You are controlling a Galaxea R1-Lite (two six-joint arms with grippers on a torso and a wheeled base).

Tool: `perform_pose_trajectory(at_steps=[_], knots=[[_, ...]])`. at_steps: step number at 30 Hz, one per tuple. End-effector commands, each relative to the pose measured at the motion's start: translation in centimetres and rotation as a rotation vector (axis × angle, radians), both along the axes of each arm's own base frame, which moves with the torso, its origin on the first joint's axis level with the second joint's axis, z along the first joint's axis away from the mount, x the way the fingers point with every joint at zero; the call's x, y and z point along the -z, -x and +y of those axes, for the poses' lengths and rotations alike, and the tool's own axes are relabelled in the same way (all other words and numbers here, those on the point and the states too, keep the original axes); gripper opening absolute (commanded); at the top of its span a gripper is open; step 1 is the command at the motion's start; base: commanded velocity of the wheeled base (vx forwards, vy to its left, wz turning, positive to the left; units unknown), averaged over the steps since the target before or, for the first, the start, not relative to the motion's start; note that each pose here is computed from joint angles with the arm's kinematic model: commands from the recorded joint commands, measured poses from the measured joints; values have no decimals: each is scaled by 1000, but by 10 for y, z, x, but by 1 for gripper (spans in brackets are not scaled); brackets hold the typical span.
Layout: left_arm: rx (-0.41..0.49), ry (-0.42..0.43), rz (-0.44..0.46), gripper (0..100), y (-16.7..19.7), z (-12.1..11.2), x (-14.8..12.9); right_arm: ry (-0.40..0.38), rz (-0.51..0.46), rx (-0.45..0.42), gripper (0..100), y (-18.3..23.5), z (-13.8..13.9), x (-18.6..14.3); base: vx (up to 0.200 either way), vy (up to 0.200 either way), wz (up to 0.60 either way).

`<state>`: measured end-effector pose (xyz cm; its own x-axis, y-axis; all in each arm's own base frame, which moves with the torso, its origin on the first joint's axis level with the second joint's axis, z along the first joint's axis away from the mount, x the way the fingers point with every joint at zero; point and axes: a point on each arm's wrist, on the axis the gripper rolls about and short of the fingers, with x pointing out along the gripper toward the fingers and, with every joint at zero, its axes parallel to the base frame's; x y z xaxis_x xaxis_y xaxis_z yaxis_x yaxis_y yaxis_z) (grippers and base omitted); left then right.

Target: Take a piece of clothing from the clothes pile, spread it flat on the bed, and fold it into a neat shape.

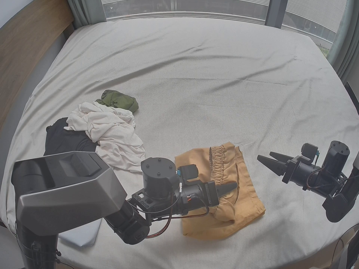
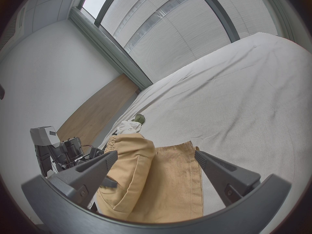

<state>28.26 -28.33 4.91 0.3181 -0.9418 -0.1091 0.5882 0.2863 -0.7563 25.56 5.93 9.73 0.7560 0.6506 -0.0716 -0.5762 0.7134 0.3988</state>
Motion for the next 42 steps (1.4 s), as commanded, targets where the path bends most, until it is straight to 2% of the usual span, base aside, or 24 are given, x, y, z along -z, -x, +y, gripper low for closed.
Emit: perform_pose_trajectory(at_steps=[1,10,11,28,35,42], knots=[[4,-7,7,0,0,-2,5,0,-3,0,100,0,0,-1,0,0,0],[3,-11,7,0,-1,-2,7,1,-2,-1,100,0,0,0,0,0,0],[3,-10,6,100,-1,-3,7,1,-4,-1,100,0,0,-1,0,0,0],[-47,-12,-7,100,-4,1,6,1,-1,-1,100,0,0,0,0,0,0],[-115,-29,-36,100,1,28,-11,2,2,2,100,1,0,1,0,0,0],[-194,-35,-118,100,11,75,-43,2,-7,-1,100,2,0,-2,0,0,0]])
